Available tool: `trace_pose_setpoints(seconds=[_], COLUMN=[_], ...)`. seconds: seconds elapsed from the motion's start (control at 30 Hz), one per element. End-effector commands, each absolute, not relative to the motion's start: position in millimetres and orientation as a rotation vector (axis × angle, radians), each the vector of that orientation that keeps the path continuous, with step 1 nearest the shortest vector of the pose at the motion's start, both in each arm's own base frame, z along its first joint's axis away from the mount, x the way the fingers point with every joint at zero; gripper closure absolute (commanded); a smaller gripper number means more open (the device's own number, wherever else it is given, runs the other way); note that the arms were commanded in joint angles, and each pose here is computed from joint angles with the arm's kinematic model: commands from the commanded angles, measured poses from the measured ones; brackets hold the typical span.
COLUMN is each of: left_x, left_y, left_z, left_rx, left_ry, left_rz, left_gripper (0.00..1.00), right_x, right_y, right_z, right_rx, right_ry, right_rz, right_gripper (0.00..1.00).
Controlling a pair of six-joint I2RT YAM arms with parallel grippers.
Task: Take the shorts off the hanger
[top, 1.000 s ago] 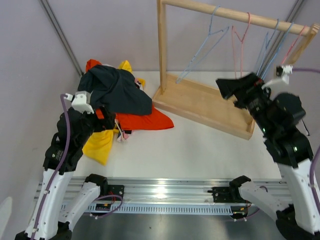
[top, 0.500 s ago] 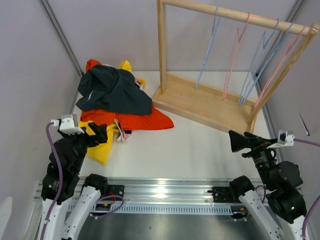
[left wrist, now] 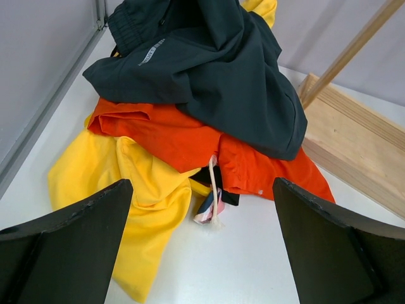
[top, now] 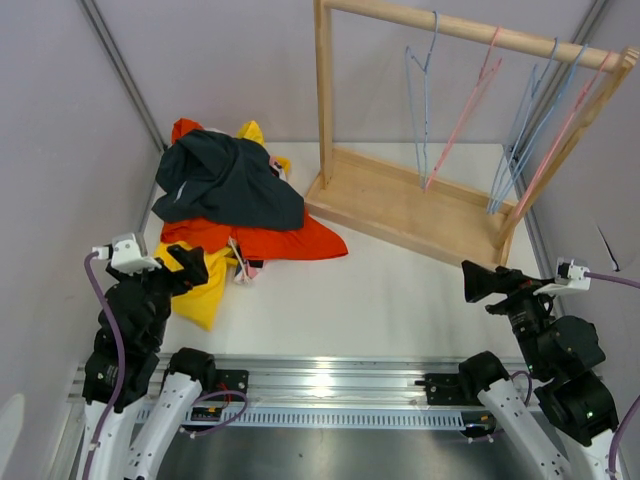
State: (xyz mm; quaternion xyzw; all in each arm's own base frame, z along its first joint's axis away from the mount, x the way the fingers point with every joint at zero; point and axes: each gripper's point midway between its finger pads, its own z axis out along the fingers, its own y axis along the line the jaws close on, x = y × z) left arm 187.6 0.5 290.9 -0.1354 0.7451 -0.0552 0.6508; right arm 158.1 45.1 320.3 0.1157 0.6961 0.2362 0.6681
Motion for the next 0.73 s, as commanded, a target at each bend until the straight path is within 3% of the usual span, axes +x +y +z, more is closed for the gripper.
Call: trace_pose_setpoints(seconds=[0.0, 0.7], left_x=[193, 202], left_y=[3, 2], left_z=[289, 283], left_rx=[-0.337, -0.323], left_ry=[1.703, 1.752], left_rz=[-0.109, -0.086], left_gripper=[0.01, 0.01], right_x=[158, 162], right_y=[34, 45], right_z=[317, 312], right_rx=[0.265, 0.214], right_ry=[1.566, 1.599], right_rz=[0.462, 0.478], right_gripper=[0.01, 0.0])
